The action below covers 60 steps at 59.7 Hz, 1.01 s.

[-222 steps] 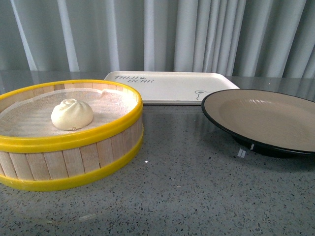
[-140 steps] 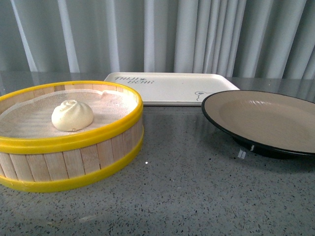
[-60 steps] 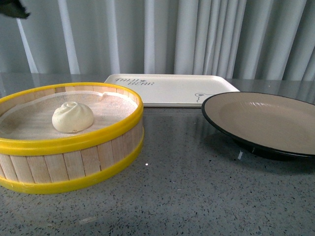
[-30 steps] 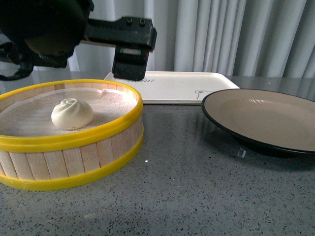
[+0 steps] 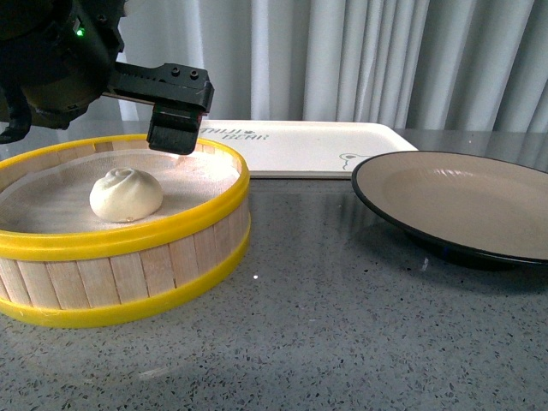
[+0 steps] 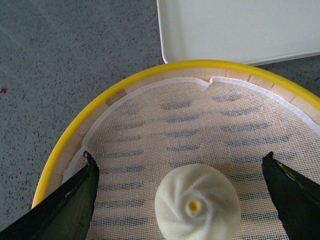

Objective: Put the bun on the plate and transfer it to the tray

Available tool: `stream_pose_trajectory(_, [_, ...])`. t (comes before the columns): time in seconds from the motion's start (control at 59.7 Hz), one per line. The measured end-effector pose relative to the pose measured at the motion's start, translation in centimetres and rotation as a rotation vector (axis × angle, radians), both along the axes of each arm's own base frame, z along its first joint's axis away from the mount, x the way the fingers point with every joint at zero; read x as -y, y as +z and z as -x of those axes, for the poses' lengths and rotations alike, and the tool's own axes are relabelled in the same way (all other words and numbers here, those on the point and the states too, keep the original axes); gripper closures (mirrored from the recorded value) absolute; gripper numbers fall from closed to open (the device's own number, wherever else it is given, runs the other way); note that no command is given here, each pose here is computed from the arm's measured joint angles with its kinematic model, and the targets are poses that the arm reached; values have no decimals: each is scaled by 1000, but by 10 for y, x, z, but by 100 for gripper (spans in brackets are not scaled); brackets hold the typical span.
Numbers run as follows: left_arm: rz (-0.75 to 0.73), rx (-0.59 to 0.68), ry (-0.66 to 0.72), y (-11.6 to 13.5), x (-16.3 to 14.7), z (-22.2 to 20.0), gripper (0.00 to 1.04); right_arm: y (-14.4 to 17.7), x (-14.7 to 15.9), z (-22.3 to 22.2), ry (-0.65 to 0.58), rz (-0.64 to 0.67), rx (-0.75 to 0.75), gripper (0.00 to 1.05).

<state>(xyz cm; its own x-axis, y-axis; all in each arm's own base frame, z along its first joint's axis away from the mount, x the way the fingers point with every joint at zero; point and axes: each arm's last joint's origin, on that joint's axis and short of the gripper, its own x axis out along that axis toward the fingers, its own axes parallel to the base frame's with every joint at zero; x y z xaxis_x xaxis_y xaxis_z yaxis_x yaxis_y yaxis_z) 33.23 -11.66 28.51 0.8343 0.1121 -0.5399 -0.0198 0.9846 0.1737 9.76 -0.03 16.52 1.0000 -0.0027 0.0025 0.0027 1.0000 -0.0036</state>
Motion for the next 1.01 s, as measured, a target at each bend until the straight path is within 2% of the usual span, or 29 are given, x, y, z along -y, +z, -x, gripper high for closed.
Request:
stream_pose_trajectory(0.218, [55,-76,-11,-9,-2,4,7,0,0,0,0,0,0,9])
stream_pose_trajectory(0.804, [33,-100,-12,-21,1,4,7,0,0,0,0,0,0,9])
stream_pose_trajectory(1.005, [29,-105,-13,-23,2,4,36,0,0,0,0,0,0,9])
